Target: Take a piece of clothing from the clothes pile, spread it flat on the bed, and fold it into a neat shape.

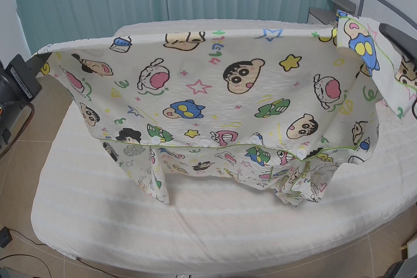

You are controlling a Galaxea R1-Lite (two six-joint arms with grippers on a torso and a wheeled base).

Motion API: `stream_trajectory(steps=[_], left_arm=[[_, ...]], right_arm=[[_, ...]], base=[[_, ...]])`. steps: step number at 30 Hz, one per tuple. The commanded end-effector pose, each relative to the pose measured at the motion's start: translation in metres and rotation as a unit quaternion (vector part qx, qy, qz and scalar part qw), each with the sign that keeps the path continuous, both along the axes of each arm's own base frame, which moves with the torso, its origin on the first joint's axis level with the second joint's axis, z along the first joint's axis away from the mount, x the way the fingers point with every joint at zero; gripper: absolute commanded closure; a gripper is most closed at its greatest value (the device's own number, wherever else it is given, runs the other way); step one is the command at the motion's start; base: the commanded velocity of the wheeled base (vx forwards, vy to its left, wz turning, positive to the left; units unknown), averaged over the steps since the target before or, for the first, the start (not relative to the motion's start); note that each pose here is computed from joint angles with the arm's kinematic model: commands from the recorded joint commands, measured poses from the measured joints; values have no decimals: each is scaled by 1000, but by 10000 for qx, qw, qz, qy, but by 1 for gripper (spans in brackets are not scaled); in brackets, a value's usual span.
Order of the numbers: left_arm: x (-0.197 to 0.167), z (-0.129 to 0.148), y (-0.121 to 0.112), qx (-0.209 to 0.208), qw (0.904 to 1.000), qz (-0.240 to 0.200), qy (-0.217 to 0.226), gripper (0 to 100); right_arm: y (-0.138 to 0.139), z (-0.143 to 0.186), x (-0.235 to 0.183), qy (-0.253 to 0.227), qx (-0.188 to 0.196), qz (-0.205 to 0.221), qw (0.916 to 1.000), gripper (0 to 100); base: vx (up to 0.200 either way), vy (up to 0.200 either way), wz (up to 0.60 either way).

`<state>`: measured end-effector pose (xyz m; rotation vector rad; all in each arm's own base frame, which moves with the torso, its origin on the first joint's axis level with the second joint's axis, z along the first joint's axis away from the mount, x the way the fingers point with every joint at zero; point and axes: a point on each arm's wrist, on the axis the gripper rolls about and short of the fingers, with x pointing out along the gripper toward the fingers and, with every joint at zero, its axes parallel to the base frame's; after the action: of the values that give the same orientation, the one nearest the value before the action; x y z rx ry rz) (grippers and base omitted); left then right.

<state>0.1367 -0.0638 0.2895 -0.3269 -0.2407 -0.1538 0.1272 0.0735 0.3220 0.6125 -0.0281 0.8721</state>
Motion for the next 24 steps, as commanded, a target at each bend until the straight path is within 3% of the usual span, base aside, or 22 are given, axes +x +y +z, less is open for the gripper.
stream_trajectory(steps=[1,10,19,24], left_arm=[[-4,1,2,-30,10000,1,-53,100],[-20,0,11,-108,9998,9,-194,100],[-41,-2,21,-146,9995,-27,-283,100],[-55,-8,28,2,10000,-74,-10,100]], right_arm=[[-3,-2,-10,-99,-25,47,9999,100],[-16,6,-35,-531,67,166,9984,100],[-22,7,-49,-675,98,320,9972,100],[-23,-6,-51,-257,-116,369,9989,100]], base=[[-200,0,0],[-200,0,0],[0,0,0],[0,0,0]])
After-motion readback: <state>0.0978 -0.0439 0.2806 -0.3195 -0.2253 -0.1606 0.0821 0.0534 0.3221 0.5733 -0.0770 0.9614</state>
